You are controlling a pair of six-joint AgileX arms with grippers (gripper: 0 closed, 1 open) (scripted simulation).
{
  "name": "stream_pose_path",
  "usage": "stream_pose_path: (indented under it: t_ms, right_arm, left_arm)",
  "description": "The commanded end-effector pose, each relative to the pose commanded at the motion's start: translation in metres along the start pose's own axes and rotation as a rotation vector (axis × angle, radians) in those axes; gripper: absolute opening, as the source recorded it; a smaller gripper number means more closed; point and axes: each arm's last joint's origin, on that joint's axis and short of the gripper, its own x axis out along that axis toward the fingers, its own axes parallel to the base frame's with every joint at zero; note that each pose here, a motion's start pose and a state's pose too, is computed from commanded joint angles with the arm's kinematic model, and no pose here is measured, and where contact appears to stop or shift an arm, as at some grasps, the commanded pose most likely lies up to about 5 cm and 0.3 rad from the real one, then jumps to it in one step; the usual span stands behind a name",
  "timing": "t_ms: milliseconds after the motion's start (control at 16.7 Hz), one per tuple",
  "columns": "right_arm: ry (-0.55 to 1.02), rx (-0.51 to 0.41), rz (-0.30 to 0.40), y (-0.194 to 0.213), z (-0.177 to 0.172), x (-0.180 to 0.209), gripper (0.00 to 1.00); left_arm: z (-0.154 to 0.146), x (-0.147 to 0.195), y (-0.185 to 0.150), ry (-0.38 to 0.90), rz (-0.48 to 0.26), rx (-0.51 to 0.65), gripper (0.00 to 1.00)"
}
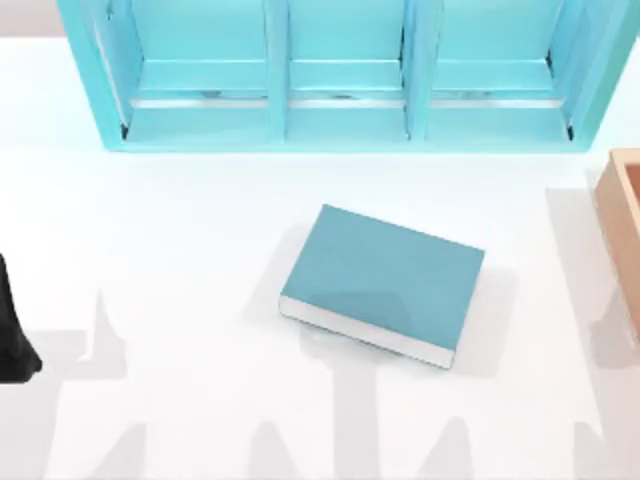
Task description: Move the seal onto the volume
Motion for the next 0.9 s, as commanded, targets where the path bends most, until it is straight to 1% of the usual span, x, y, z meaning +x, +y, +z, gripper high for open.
stream_pose_path:
  t_ms: [120,240,480,720,900]
  right_arm:
    - [0.136,-0.019,-0.016,-0.004,0.024,0.006,1.0]
    - [0.304,-0.036,-0.027,-0.009,0.049,0.02,1.0]
    - [0.692,-0.052,-0.029,-0.024,0.084,0.074,1.0]
    - [1.052,-0.039,-0.002,-0.047,0.09,0.142,1.0]
    - [1.241,-0.02,0.025,-0.065,0.085,0.183,1.0]
  left_arm:
    - [0.0,0.0,0.0,0.0,0.0,0.0,1.0]
    - [0.0,0.0,0.0,0.0,0.0,0.0,1.0]
    - [0.0,0.0,0.0,0.0,0.0,0.0,1.0]
    - [0.0,0.0,0.0,0.0,0.0,0.0,1.0]
    - [0.0,0.0,0.0,0.0,0.0,0.0,1.0]
